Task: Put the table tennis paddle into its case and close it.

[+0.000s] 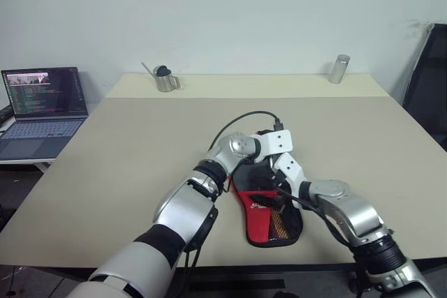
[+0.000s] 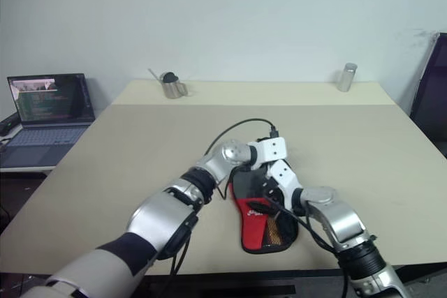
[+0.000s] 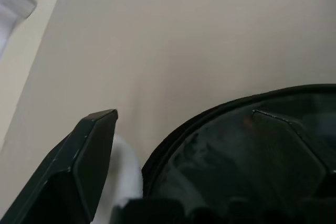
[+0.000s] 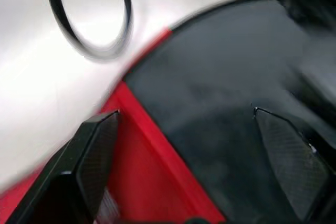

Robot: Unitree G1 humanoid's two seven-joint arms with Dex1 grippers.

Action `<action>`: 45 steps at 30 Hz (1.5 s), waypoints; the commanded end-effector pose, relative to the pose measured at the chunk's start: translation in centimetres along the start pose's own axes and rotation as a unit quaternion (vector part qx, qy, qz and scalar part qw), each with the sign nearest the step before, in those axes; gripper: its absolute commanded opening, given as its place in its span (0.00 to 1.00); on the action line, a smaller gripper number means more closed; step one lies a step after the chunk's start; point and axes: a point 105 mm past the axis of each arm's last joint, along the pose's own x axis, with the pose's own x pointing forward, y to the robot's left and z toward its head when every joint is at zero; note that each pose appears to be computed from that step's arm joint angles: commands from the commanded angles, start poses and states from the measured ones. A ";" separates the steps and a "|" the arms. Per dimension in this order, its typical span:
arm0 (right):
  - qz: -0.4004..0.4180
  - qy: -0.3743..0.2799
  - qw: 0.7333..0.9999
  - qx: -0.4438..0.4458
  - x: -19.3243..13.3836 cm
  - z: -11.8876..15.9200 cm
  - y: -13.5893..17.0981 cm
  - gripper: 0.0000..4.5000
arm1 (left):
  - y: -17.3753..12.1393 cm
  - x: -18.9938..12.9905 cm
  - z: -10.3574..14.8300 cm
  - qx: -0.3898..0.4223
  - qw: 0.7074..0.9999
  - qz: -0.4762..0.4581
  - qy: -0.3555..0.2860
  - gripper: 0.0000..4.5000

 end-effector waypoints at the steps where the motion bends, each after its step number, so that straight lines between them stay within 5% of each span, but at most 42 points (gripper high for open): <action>1: 0.046 -0.004 0.999 -0.018 -0.7 0.4 1.5 1.00 | 3.1 -1.9 3.4 0.014 0.998 0.016 -0.052 0.99; 9: 0.050 -0.001 0.998 -0.031 -2.8 0.4 0.6 1.00 | 5.8 -8.7 3.6 -0.028 0.996 0.030 -0.082 0.99; 19: 0.031 -0.013 0.999 -0.032 -4.8 0.8 -1.5 1.00 | 3.5 -17.2 0.9 -0.193 0.974 -0.028 -0.118 0.99; 30: -0.137 -0.120 0.983 -0.015 -10.5 6.4 -10.7 1.00 | -3.7 -9.6 -1.5 -0.363 0.923 0.009 -0.128 0.99; 36: -0.191 -0.142 0.971 0.006 -8.4 8.0 -12.9 1.00 | -5.6 -6.3 -2.2 -0.405 0.908 0.008 -0.108 0.99; 45: -0.259 -0.187 0.940 0.118 -4.0 10.7 -15.4 1.00 | -7.7 -4.2 -6.5 -0.463 0.884 0.062 -0.019 0.99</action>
